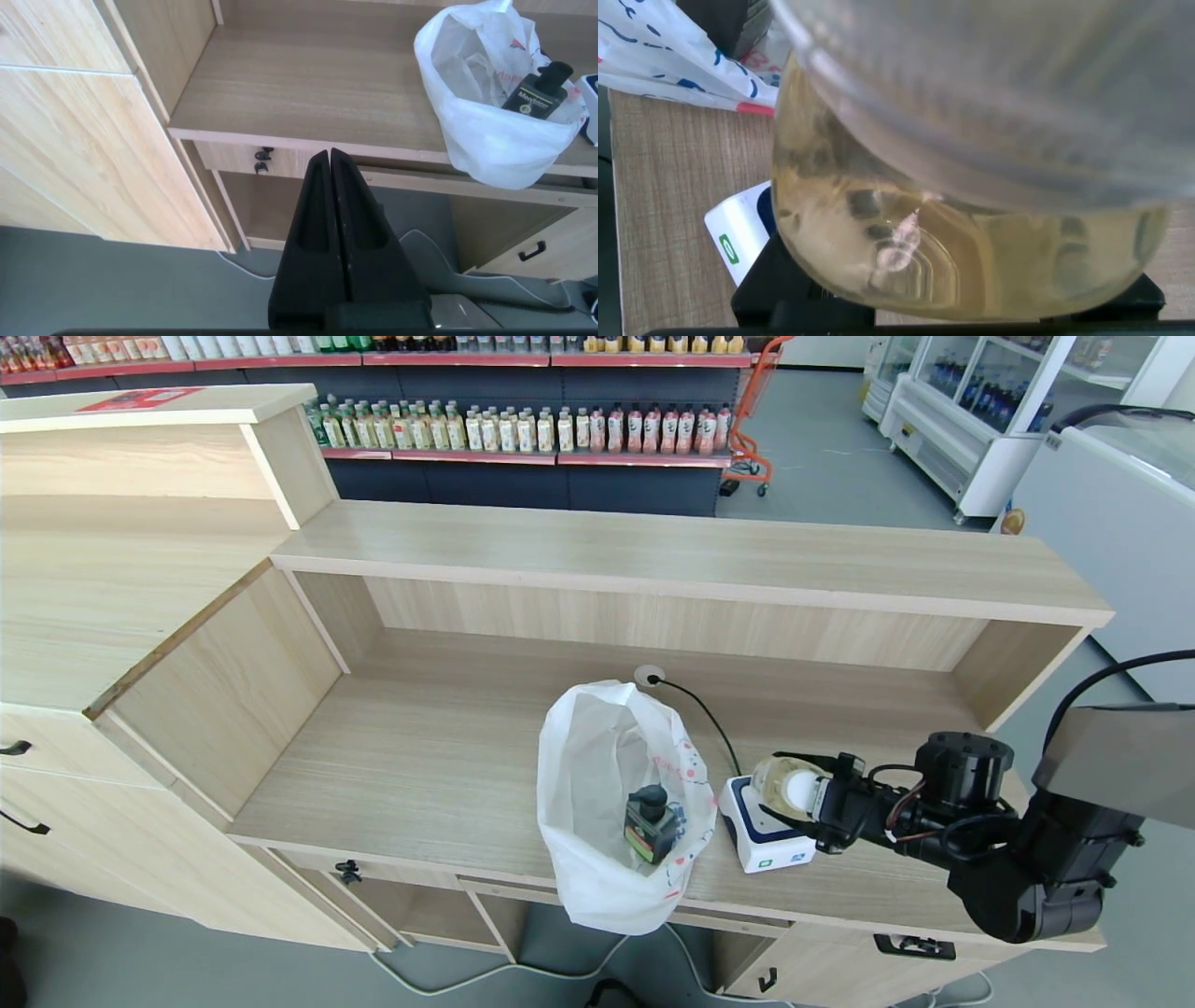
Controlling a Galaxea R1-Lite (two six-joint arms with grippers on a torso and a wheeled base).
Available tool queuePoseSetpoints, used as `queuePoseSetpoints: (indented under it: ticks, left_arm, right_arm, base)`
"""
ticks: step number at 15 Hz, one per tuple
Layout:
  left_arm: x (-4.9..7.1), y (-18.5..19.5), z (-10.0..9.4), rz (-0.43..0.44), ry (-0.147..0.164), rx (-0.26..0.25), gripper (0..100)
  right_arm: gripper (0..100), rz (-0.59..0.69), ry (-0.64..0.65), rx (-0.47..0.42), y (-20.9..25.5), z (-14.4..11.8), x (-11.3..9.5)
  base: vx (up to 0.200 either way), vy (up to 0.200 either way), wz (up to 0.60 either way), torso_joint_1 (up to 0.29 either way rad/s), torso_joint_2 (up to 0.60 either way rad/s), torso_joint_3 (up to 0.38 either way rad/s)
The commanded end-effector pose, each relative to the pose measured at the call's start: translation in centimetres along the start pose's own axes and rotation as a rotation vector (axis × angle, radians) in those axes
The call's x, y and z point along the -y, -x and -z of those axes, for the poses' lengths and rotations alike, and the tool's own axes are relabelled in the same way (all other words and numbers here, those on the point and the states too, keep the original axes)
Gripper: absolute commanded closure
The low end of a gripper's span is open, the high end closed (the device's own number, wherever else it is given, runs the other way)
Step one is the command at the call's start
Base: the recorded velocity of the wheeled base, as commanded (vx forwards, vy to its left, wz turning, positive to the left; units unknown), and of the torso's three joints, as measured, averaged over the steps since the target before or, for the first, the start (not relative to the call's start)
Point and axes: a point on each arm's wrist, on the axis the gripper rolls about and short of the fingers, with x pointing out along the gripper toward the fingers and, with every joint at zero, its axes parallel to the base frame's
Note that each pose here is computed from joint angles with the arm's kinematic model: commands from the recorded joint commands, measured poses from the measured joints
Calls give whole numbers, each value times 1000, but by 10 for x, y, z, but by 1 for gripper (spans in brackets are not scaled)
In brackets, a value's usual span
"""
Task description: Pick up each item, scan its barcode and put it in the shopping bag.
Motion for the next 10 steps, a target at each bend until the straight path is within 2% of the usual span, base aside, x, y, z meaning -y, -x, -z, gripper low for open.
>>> queuePoseSetpoints:
  ticks: [1,10]
  left_arm:
    - [0,0,0,0,0,0,100]
    - [0,0,0,0,0,-2,100]
  right_arm:
    - [100,-9,-6,0,-2,2,-3]
    - [100,-15,-9,-1,-3,5,-6]
  base:
    - [0,0,0,0,0,0]
    - [0,0,0,0,0,0]
